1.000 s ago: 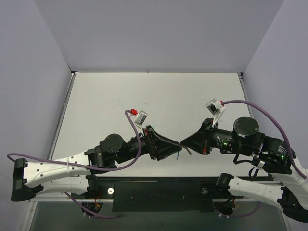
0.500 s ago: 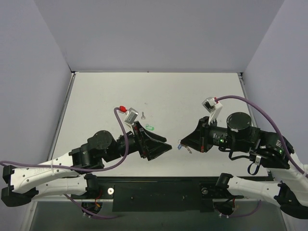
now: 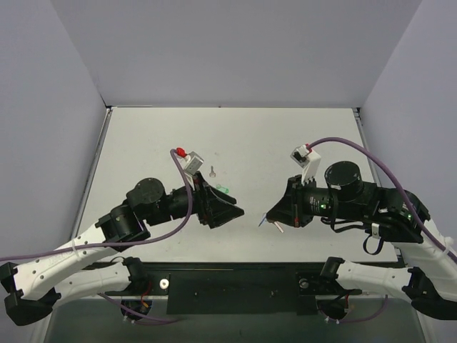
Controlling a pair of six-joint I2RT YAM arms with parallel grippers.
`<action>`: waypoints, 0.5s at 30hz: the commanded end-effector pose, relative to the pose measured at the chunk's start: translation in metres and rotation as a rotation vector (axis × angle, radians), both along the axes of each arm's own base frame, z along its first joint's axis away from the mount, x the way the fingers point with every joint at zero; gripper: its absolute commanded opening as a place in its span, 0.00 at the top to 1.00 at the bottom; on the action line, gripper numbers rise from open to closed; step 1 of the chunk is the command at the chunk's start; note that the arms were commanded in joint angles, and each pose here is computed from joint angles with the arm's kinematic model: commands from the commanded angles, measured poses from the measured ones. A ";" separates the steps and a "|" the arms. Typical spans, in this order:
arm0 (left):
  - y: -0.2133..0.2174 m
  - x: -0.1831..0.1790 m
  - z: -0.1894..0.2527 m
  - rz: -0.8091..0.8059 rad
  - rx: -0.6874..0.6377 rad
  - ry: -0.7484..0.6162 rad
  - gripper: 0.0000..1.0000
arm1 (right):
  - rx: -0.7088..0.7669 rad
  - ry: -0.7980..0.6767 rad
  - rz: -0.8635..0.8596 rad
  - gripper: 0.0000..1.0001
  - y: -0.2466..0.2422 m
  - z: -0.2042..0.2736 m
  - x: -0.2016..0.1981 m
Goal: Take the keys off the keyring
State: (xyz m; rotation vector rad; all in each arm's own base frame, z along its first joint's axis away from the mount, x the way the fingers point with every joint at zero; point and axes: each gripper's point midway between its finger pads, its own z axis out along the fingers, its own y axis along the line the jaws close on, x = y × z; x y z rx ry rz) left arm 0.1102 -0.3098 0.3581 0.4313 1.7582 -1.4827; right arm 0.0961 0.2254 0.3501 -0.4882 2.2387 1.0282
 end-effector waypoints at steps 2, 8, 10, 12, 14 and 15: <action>-0.002 -0.028 0.031 -0.246 -0.020 -0.145 0.32 | -0.011 0.076 0.147 1.00 0.015 -0.011 -0.020; -0.002 -0.042 0.037 -0.404 -0.025 -0.200 0.34 | 0.052 0.089 0.249 1.00 0.026 -0.003 -0.034; -0.003 -0.041 0.036 -0.422 -0.034 -0.199 0.34 | 0.072 0.091 0.271 1.00 0.028 0.001 -0.038; -0.005 -0.041 0.037 -0.447 -0.054 -0.193 0.37 | 0.081 0.088 0.279 1.00 0.029 0.004 -0.038; -0.008 -0.041 0.037 -0.464 -0.074 -0.196 0.38 | 0.088 0.083 0.286 1.00 0.030 0.007 -0.039; -0.010 -0.039 0.034 -0.468 -0.070 -0.186 0.40 | 0.095 0.083 0.294 1.00 0.031 0.008 -0.040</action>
